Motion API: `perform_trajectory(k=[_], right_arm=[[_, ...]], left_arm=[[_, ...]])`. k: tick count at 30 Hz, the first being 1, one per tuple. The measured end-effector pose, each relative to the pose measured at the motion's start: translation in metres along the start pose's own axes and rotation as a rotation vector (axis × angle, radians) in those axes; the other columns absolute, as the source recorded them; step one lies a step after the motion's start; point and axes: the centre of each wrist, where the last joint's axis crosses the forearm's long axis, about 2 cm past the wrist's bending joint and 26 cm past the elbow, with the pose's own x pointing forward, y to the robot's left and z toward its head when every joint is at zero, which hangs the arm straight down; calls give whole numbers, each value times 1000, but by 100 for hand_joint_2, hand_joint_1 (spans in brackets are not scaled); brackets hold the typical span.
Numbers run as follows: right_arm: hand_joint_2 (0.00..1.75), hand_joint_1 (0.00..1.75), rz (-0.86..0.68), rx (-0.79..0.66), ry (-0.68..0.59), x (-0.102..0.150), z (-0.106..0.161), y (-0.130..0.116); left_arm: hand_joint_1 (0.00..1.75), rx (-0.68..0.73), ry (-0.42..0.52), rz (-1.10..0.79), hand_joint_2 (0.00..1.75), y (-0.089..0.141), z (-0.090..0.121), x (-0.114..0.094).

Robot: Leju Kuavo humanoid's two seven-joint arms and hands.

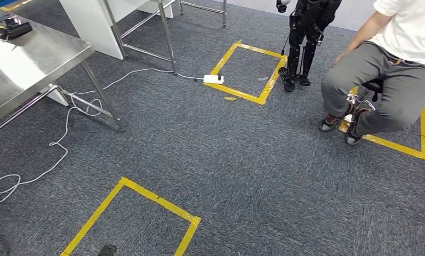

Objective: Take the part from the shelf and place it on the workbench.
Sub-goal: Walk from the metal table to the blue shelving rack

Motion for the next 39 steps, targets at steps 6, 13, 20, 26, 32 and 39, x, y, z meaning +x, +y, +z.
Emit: perform_trajectory(k=[6, 13, 20, 26, 32, 39], right_arm=[[0, 0, 2, 8, -5, 2, 1, 3], [0, 0, 7, 7, -3, 0, 1, 3], [0, 0, 9, 5, -5, 0, 1, 2], [0, 0, 15, 5, -9, -1, 1, 2], [0, 0, 15, 4, -11, -1, 0, 1], [0, 0, 16, 15, -10, -2, 2, 6]], left_arm=[[0, -1, -4, -11, 0, 1, 0, 1], [0, -20, -11, -39, 0, -5, 1, 3], [0, -27, -12, -58, 0, -5, 1, 2], [0, -25, -23, -69, 0, -4, 1, 6], [0, -29, -19, -73, 0, -6, 1, 3], [0, -20, -22, -82, 0, -2, 0, 4]])
